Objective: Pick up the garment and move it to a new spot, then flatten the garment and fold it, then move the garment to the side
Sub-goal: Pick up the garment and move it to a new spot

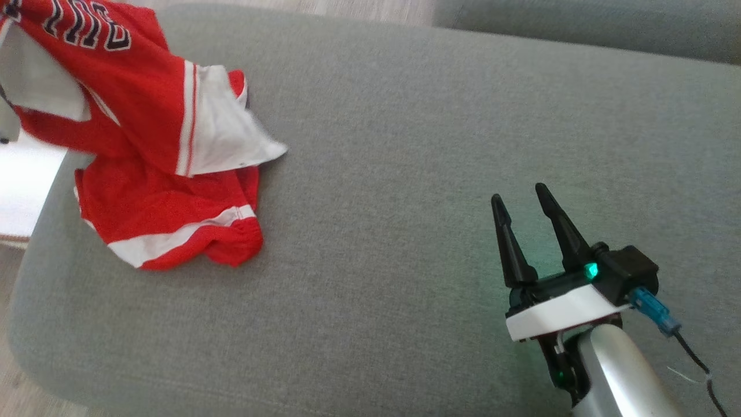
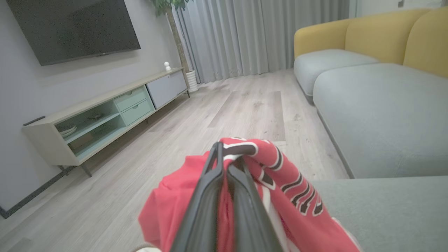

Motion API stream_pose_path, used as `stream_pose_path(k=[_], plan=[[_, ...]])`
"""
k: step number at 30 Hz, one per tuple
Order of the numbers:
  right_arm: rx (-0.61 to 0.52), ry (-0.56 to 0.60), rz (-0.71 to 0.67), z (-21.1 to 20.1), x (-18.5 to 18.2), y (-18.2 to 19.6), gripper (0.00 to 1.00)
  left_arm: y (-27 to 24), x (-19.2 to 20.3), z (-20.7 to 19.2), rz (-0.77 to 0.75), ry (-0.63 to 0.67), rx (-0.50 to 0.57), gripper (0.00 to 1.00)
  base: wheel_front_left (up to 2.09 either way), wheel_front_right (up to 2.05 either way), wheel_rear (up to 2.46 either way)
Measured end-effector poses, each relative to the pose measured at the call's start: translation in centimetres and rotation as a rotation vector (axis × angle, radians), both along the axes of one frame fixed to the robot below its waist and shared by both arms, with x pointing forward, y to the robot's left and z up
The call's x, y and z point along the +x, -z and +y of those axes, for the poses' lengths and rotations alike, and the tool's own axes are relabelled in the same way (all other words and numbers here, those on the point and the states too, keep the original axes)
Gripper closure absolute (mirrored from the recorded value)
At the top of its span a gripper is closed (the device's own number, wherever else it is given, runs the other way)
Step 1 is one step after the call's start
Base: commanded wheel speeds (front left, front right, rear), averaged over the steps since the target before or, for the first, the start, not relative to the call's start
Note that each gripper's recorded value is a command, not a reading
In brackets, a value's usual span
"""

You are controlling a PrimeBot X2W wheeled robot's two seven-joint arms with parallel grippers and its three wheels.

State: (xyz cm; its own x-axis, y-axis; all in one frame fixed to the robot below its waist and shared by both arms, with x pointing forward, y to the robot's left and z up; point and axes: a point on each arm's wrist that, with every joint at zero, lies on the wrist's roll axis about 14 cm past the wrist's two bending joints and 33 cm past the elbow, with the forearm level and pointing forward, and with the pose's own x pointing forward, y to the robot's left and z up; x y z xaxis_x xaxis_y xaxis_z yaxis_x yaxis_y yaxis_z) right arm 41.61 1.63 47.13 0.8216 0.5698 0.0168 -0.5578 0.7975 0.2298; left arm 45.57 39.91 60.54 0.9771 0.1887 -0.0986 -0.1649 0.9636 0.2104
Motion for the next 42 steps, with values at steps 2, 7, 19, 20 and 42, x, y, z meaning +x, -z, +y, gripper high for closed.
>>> stream_pose_path(k=[2, 7, 19, 20, 42], plan=[[0.013, 0.017, -0.001, -0.6, -0.3, -0.5, 0.0, -1.3, 0.3, -1.1, -0.04, 0.031, -0.013, 1.0, 0.0, 0.0, 0.0], [0.028, 0.057, 0.002, -2.1, -1.3, -1.1, 0.0, -4.8, 1.7, -5.8, -0.156, 0.164, -0.036, 1.0, 0.0, 0.0, 0.0], [0.04, 0.205, -0.049, -7.2, -2.1, -3.2, 0.0, -9.4, 3.5, -24.5, -0.331, 0.611, -0.158, 1.0, 0.0, 0.0, 0.0], [0.039, 0.22, -0.053, -7.7, -2.3, -3.4, 0.0, -9.5, 3.5, -25.9, -0.338, 0.637, -0.182, 1.0, 0.0, 0.0, 0.0], [0.066, 0.521, -0.095, -17.8, -5.0, -5.4, 0.0, -6.8, 1.6, -48.9, -0.248, 1.143, -0.447, 1.0, 0.0, 0.0, 0.0]])
